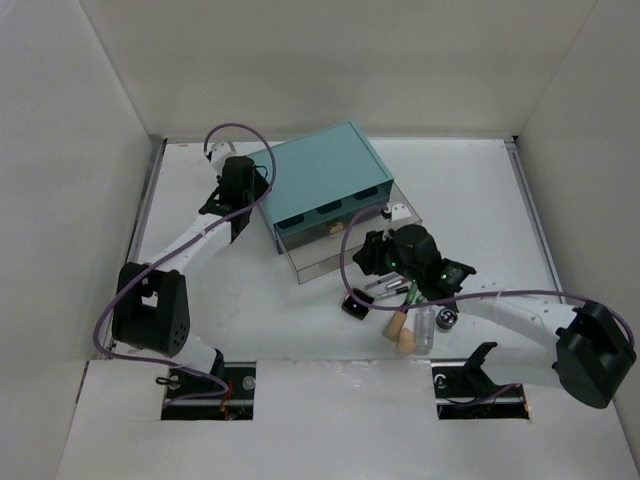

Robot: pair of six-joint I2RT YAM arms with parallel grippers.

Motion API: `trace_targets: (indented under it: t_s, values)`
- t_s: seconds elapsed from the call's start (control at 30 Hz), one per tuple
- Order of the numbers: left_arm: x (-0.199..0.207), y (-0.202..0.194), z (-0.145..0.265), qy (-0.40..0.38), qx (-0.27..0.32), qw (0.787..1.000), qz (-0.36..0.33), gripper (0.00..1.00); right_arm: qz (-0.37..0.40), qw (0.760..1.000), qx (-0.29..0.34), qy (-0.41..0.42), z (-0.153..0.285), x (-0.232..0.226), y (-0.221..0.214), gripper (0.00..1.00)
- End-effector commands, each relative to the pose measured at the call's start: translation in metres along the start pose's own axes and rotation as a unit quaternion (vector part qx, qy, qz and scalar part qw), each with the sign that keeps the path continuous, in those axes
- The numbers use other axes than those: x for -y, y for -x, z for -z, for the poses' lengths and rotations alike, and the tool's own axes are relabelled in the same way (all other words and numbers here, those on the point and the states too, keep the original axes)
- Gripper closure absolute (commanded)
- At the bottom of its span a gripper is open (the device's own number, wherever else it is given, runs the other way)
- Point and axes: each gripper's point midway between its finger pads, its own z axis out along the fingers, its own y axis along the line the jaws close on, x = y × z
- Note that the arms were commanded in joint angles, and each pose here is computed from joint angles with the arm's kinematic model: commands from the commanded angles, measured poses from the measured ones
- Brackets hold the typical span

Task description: Organize the makeup

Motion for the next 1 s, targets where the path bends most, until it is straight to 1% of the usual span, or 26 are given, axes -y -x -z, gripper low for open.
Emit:
trace_targets:
  t_s: [0.0,0.4,0.47,0.53,0.57,0.63,0.73,0.77,0.83,0.87,0.9,0.93,0.97]
  values:
    - [-0.052,-0.056,-0.011,0.085,-0.088,0.991,-0.048,1.0,-0.019,1.0,-0.006,0.015,0.011,-0.008,-0.001,0.81]
    - [-0.035,-0.04,-0.034,0.076,-0.079,0.993,-0.052,1.0,0.0,1.0,-0.003,0.008,-0.001,-0.008,0.017,0.77]
    - [-0.033,-0.039,-0.034,0.075,-0.079,0.993,-0.053,1.0,0.002,1.0,-0.003,0.009,-0.002,-0.009,0.018,0.69]
    - [-0.033,-0.035,-0.031,0.075,-0.074,0.993,-0.052,1.0,0.003,1.0,-0.003,0.009,0.001,-0.01,0.019,0.53]
    - [-0.033,-0.033,-0.03,0.074,-0.072,0.993,-0.051,1.0,0.003,1.0,-0.005,0.008,0.003,-0.009,0.018,0.5]
    - [-0.034,-0.027,-0.028,0.073,-0.067,0.994,-0.049,0.96,0.001,1.0,-0.011,0.005,0.01,-0.009,0.014,0.38]
    - [-0.028,-0.01,-0.019,0.06,-0.051,0.995,-0.055,0.81,-0.008,0.999,-0.038,-0.005,0.025,-0.003,0.0,0.26]
    - [-0.023,-0.002,-0.015,0.053,-0.043,0.996,-0.059,0.73,-0.011,0.999,-0.048,-0.012,0.031,0.0,-0.006,0.21]
    - [-0.015,0.017,-0.004,0.041,-0.022,0.997,-0.069,0.55,-0.014,0.997,-0.067,-0.02,0.045,0.005,-0.017,0.13]
    - [-0.01,0.026,0.005,0.032,-0.011,0.997,-0.075,0.4,-0.021,0.997,-0.074,-0.027,0.052,0.008,-0.021,0.12]
    - [-0.007,0.032,0.011,0.026,-0.005,0.997,-0.078,0.34,-0.034,0.995,-0.084,-0.033,0.06,0.01,-0.026,0.12]
    - [-0.003,0.038,0.02,0.02,0.002,0.996,-0.083,0.31,-0.053,0.993,-0.095,-0.046,0.068,0.015,-0.031,0.12]
    - [-0.001,0.042,0.029,0.014,0.007,0.996,-0.083,0.27,-0.068,0.99,-0.108,-0.057,0.076,0.018,-0.037,0.15]
